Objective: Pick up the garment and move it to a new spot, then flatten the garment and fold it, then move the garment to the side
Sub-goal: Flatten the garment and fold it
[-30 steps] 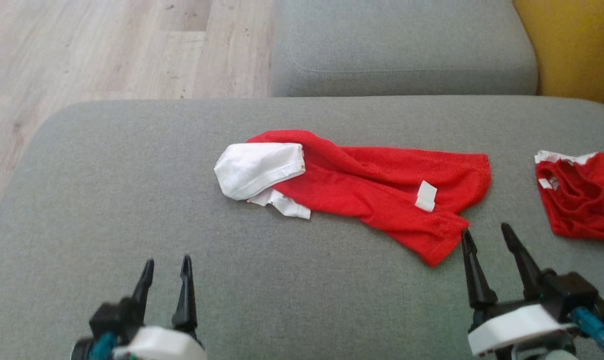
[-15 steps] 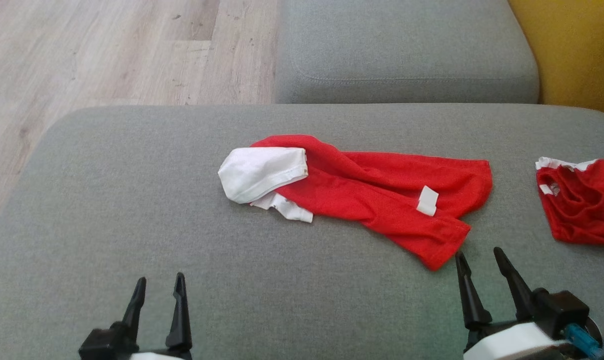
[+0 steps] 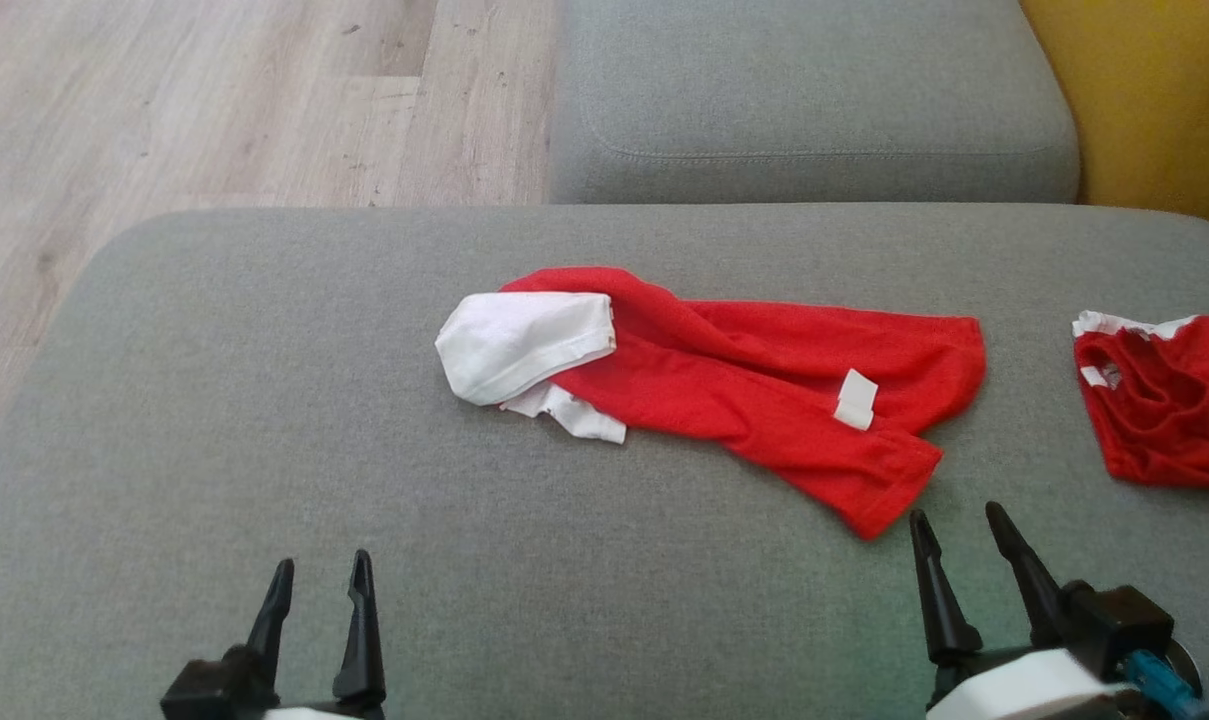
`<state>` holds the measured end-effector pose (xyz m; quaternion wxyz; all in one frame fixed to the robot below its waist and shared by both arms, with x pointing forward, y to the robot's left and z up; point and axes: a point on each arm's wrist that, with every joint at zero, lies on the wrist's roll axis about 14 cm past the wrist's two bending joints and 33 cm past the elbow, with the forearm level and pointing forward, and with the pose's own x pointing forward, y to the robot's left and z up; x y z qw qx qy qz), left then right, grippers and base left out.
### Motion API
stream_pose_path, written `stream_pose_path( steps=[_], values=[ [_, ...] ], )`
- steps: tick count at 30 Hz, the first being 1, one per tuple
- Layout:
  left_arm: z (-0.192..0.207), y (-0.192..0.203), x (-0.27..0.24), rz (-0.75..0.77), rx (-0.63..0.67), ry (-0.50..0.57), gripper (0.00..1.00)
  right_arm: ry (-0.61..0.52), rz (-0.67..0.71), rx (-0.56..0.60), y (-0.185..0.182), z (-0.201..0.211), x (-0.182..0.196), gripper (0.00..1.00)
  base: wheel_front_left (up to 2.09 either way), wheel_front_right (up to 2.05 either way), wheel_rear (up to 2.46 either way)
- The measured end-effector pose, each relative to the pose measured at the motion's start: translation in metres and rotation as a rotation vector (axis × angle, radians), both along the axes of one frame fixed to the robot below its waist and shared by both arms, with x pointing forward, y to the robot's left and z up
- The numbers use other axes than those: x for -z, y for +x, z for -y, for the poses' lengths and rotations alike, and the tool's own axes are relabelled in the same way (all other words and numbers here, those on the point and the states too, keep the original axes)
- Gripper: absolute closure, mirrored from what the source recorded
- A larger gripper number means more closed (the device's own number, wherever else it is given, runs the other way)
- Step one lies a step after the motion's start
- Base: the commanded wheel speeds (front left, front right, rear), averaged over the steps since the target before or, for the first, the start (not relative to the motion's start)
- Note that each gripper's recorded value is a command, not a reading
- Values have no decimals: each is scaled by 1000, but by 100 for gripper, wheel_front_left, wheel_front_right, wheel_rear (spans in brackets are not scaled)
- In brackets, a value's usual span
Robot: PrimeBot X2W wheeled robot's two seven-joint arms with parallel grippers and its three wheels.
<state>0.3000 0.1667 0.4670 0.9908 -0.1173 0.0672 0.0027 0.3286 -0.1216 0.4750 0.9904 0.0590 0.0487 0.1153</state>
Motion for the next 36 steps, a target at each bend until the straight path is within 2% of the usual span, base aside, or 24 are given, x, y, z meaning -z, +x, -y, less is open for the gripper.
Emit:
stream_pose_path(
  steps=[18,27,31,36],
  values=[
    [1,1,8,-33,-1,0,0,3,-2,-16,11,-6,0,0,0,0,0],
    [-5,9,-8,19,-26,18,0,38,62,-202,72,-73,-39,0,0,0,0],
    [-11,13,-16,43,-48,24,0,32,4,-293,104,-110,-34,0,0,0,0],
    [-24,13,-16,36,-107,25,0,-2,-118,-375,136,-149,-6,0,0,0,0]
  ],
)
